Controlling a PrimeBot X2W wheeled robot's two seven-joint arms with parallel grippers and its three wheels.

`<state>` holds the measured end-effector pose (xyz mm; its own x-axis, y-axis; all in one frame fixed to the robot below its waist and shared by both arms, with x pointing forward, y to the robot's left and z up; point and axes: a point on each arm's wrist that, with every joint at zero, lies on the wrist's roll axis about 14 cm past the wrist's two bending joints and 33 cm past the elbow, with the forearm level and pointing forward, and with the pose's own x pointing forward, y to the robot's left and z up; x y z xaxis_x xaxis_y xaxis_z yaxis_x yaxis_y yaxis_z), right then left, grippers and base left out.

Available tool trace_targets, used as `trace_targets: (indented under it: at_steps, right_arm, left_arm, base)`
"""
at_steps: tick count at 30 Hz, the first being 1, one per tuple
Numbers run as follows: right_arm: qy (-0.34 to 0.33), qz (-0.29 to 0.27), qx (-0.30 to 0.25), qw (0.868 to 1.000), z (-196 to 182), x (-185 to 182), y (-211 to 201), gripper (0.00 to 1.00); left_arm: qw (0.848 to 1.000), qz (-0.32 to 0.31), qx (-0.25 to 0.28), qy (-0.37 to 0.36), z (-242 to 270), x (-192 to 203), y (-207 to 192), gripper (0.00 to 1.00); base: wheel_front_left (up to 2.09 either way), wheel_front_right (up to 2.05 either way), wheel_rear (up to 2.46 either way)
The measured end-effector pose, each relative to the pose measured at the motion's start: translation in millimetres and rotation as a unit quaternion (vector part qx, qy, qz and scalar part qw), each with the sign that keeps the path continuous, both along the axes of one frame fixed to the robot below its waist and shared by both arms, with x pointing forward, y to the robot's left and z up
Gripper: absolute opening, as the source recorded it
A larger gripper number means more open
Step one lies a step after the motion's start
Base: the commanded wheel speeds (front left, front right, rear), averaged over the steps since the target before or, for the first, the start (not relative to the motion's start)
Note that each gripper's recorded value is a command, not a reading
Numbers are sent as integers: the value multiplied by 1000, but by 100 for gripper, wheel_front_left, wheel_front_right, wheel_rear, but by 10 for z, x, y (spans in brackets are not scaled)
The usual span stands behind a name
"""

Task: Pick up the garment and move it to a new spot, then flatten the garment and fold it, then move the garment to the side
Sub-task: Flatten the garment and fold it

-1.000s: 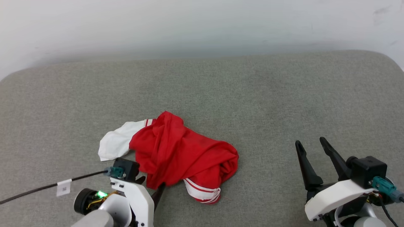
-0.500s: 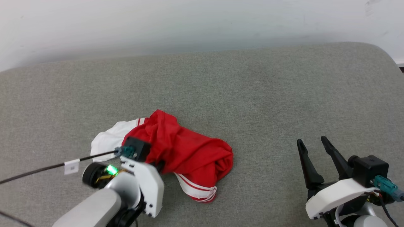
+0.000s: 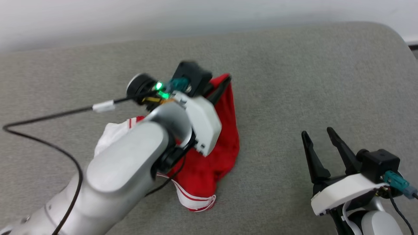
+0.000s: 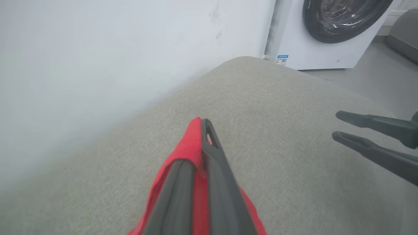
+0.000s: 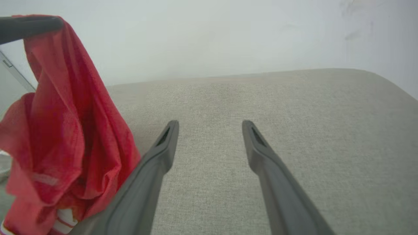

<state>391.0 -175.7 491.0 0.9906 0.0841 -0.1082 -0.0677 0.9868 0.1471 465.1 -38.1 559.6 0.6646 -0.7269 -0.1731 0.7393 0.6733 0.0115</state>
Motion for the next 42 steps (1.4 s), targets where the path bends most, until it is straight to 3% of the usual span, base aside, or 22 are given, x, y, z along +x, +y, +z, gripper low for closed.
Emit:
trace_targets:
  at_steps: [3,10,17,23,24,25,26,34,42]
  right_arm:
    - [5,-10,-1,1000,-52,30,-66,100]
    - [31,-31,-1,999,-277,57,-205,100]
    - [35,-31,-2,999,-345,125,-209,100]
    - [29,-23,-1,999,-314,165,-160,100]
    - [27,-23,-2,999,-304,166,-158,100]
    - [26,-22,-2,999,-293,166,-152,100]
    - [24,-21,-3,1000,-276,166,-146,100]
    - [7,-14,-7,1000,-99,79,-101,100]
    - [-11,1,-12,1000,99,-44,-5,100]
  left_arm:
    - [1000,-15,-4,6,-38,159,-196,0]
    - [995,-33,20,93,-678,351,-439,0]
    - [973,-47,95,204,-1473,145,-397,0]
    - [963,-50,121,237,-1691,-18,-330,0]
    - [965,-49,114,232,-1662,-16,-344,17]
    - [968,-47,106,223,-1617,-2,-353,78]
    - [970,-45,99,215,-1574,9,-357,100]
    - [995,-13,-15,93,-781,160,-385,100]
    - [990,101,-101,-16,-245,163,216,100]
  base:
    - [0,0,0]
    - [0,0,0]
    - [0,0,0]
    - [0,0,0]
    - [0,0,0]
    - [0,0,0]
    - [0,0,0]
    - [0,0,0]
    - [0,0,0]
